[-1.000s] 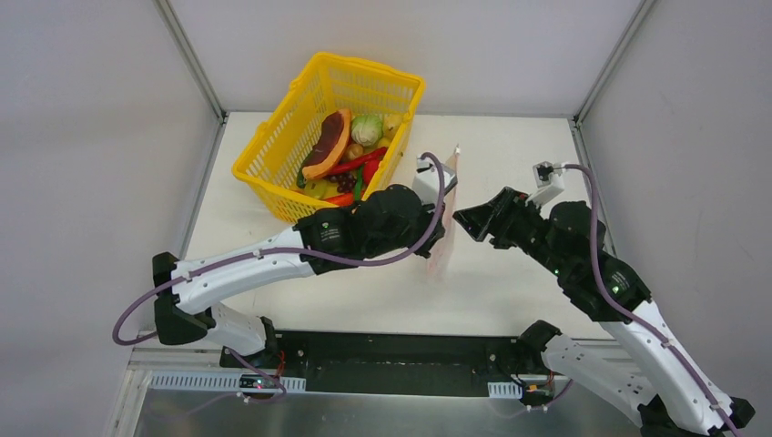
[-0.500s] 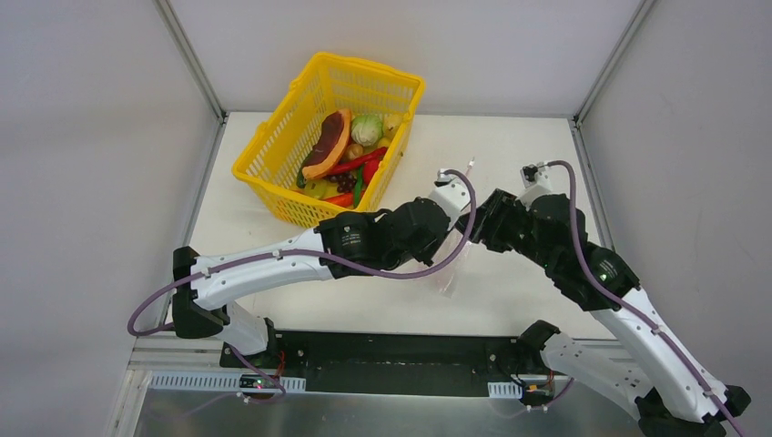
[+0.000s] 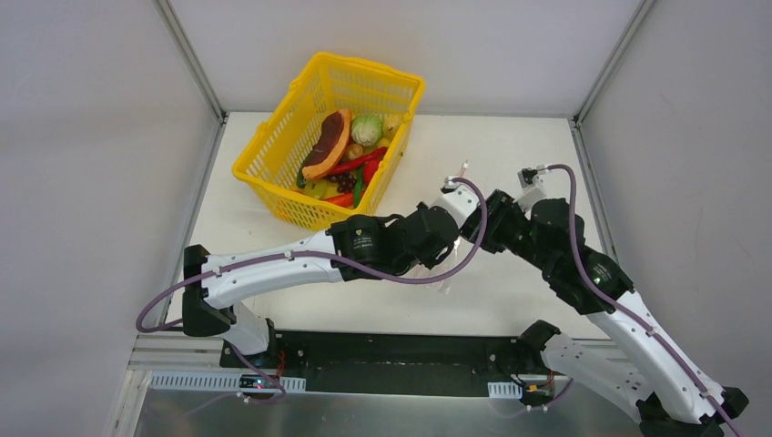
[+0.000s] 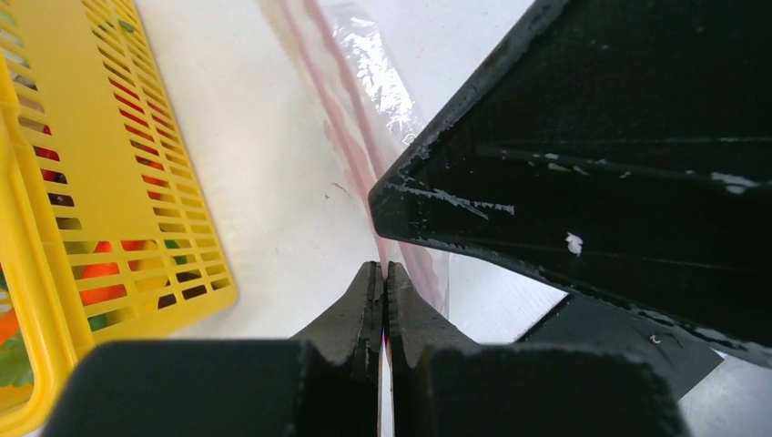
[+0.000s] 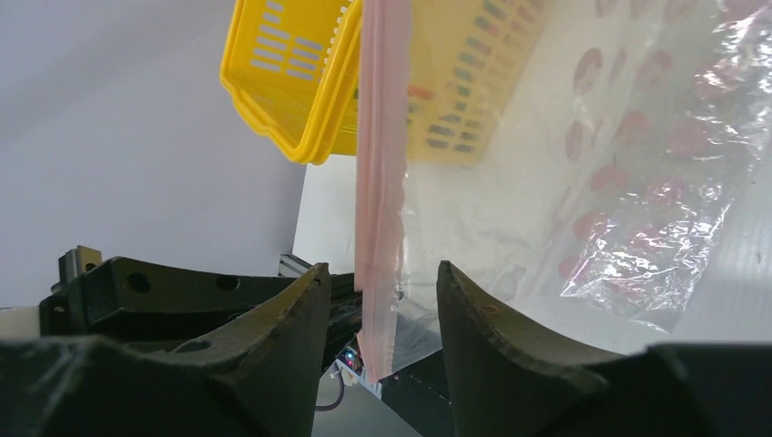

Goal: Place the food in the zip-top bag and seal the zipper
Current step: Open the zipper of the food storage bag.

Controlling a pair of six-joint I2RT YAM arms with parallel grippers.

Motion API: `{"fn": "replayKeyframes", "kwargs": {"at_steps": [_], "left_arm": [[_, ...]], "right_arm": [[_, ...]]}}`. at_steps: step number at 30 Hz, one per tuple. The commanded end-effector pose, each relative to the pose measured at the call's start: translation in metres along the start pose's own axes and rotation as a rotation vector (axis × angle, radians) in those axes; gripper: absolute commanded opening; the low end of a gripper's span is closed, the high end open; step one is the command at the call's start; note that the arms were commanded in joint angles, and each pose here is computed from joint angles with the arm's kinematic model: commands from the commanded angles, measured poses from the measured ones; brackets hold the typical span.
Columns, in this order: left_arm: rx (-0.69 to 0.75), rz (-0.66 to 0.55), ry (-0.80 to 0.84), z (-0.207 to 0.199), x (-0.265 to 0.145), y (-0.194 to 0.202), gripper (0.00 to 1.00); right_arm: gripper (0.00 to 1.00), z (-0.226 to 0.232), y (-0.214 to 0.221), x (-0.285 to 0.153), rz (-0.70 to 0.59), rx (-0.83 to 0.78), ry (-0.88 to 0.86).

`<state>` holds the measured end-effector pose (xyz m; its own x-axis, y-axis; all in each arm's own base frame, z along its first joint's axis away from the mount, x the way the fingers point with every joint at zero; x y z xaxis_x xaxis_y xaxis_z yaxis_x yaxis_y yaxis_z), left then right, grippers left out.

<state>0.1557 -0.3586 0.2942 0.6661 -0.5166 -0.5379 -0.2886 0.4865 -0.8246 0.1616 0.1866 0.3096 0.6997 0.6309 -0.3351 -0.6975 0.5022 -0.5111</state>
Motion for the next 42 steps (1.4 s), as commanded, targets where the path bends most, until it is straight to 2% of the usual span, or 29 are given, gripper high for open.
{"fn": "replayKeyframes", "kwargs": {"at_steps": [1,12,19,34,42], "left_arm": [[-0.014,-0.043,-0.023,0.005,-0.008,-0.012,0.00],[-0.028,-0.049,-0.046,0.009,-0.009,-0.011,0.00],[-0.035,-0.053,-0.042,0.008,-0.009,-0.011,0.00],[-0.041,-0.072,-0.033,0.010,-0.011,-0.008,0.00],[-0.034,-0.058,-0.030,0.008,-0.008,-0.005,0.00]], "right_arm": [[0.48,0.013,-0.005,0.001,-0.015,0.022,-0.057],[0.39,0.001,-0.002,0.007,-0.010,0.006,-0.005],[0.25,-0.005,0.000,0.009,-0.006,-0.003,0.013],[0.26,-0.009,0.006,0.015,0.028,-0.010,0.023],[0.33,0.007,0.006,0.011,0.038,0.000,-0.060]]}}
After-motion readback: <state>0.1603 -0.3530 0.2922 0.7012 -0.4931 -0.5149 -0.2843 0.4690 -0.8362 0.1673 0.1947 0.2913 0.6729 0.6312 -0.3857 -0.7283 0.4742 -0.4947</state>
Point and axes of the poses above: each gripper's point midway between its finger pads, its own x axis out along the fingers, its own z axis along the line the jaws close on, y = z × x, the point moved 3 cm from there along -x, back along the fingers, and after that the axes turned 3 degrees about x, right-handed, at the moved point
